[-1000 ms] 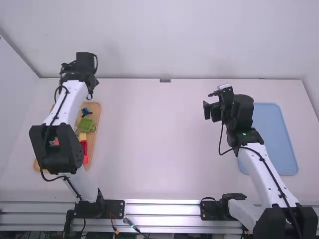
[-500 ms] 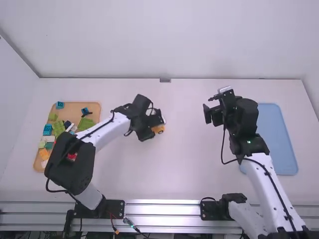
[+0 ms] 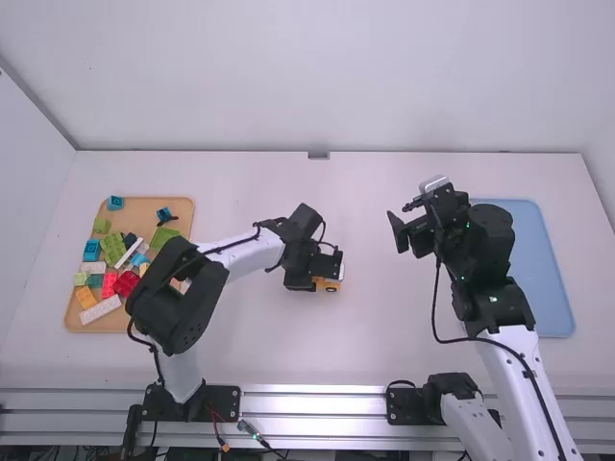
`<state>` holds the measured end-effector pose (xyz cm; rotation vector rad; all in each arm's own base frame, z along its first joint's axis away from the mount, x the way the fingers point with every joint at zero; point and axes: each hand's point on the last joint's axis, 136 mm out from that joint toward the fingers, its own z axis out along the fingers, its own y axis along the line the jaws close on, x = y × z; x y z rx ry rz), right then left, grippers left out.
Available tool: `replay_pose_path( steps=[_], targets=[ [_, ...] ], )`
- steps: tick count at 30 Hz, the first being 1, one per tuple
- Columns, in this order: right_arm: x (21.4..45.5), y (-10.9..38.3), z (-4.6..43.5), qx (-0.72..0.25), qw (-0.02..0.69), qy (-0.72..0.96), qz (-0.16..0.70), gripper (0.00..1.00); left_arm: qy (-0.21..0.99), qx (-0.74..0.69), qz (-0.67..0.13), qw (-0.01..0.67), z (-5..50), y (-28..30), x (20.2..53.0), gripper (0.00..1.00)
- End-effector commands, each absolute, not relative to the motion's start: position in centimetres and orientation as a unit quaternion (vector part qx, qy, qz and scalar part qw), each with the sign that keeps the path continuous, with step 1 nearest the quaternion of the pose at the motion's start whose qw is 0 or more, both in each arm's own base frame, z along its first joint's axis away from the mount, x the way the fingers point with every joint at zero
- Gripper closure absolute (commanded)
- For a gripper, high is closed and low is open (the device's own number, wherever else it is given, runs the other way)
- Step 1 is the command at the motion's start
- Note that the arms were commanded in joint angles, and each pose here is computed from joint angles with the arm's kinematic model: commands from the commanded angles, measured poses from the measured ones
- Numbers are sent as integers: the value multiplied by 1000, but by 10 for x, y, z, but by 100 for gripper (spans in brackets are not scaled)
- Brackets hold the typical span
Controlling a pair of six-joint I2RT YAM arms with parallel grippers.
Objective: Assemble lego blocks to make yellow taxi
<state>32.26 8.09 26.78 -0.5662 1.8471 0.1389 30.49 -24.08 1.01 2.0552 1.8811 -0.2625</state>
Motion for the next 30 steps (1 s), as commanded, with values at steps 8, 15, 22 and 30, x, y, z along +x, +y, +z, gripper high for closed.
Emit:
replay_pose_path(
  steps=[8,15,22,30],
  targets=[
    [323,87,284,-251,579,773,68,1,703,693,-78,142,-18,-233,312,98],
    [323,87,284,-251,579,773,68,1,714,680,-80,146,-17,-234,315,24],
    [324,87,285,-251,582,771,68,1,739,651,-86,151,9,-238,326,1],
    [324,87,286,-251,582,771,67,1,830,508,-106,204,113,-188,376,1]
  ],
)
